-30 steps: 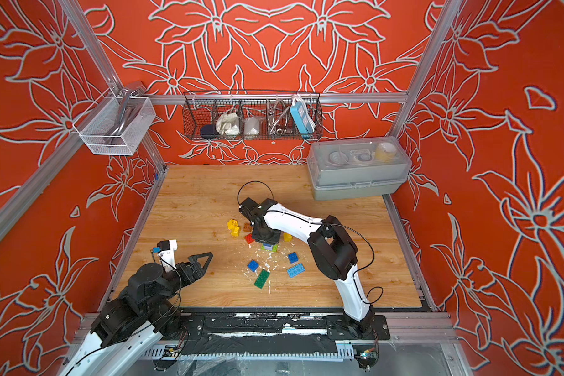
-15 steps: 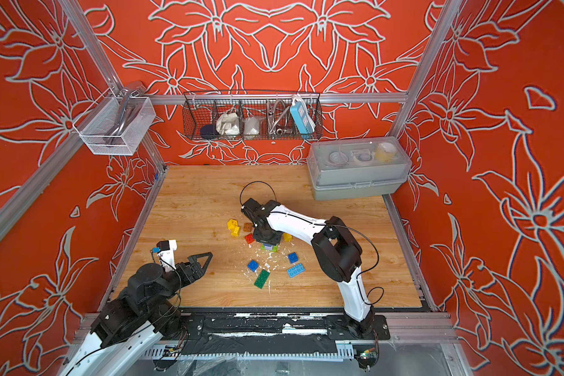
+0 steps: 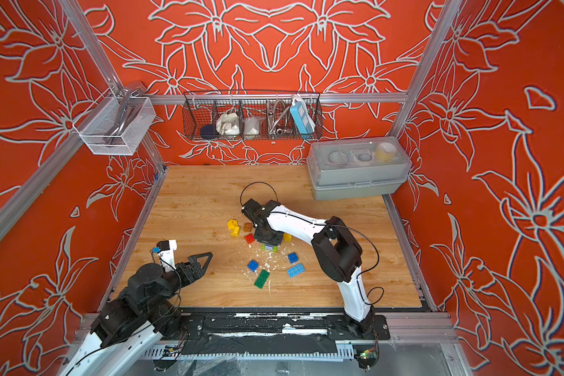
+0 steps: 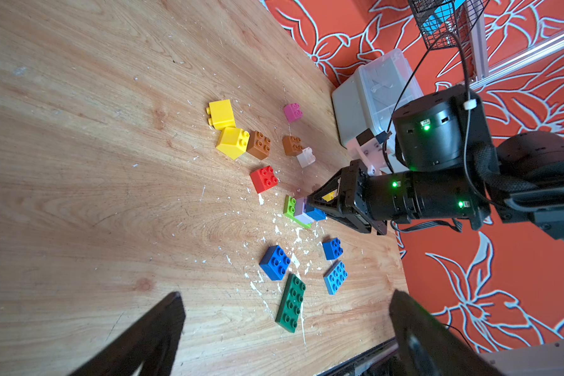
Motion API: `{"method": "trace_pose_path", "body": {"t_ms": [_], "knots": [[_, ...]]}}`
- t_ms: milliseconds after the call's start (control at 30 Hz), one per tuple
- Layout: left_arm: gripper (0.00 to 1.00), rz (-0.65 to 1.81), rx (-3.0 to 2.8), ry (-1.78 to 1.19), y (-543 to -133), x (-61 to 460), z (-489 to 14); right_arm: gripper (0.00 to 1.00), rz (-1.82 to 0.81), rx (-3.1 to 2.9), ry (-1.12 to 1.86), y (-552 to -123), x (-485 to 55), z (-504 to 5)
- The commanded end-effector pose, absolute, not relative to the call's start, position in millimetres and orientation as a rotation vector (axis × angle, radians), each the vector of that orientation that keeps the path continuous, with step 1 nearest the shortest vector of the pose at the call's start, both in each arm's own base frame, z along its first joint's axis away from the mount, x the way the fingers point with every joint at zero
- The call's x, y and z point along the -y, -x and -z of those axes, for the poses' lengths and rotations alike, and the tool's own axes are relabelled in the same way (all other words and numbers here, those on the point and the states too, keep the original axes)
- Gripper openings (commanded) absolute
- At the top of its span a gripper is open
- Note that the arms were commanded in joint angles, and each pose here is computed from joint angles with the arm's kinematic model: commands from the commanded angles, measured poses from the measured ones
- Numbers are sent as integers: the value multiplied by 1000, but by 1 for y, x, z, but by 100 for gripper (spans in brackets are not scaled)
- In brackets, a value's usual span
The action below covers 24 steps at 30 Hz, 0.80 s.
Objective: Assemble the number 1 with lego
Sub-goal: Assemble the lego brick with the lego brick.
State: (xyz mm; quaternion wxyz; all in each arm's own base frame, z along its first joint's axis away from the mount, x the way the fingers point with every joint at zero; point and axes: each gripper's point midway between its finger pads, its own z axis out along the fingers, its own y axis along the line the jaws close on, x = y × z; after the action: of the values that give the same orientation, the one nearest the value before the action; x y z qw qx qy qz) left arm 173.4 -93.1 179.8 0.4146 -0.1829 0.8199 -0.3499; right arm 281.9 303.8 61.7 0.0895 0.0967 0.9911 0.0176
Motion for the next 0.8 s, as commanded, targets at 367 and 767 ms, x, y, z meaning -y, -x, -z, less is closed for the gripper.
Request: {"method": "trace_pose_path", "body": {"t_ms": [367, 767], "knots": [[98, 872, -2039, 469, -171, 88, -179, 16, 160, -2957, -402, -273, -280, -35], [98, 875, -2026, 475, -170, 86, -180, 15, 191, -2965, -369, -275, -290, -27]]}}
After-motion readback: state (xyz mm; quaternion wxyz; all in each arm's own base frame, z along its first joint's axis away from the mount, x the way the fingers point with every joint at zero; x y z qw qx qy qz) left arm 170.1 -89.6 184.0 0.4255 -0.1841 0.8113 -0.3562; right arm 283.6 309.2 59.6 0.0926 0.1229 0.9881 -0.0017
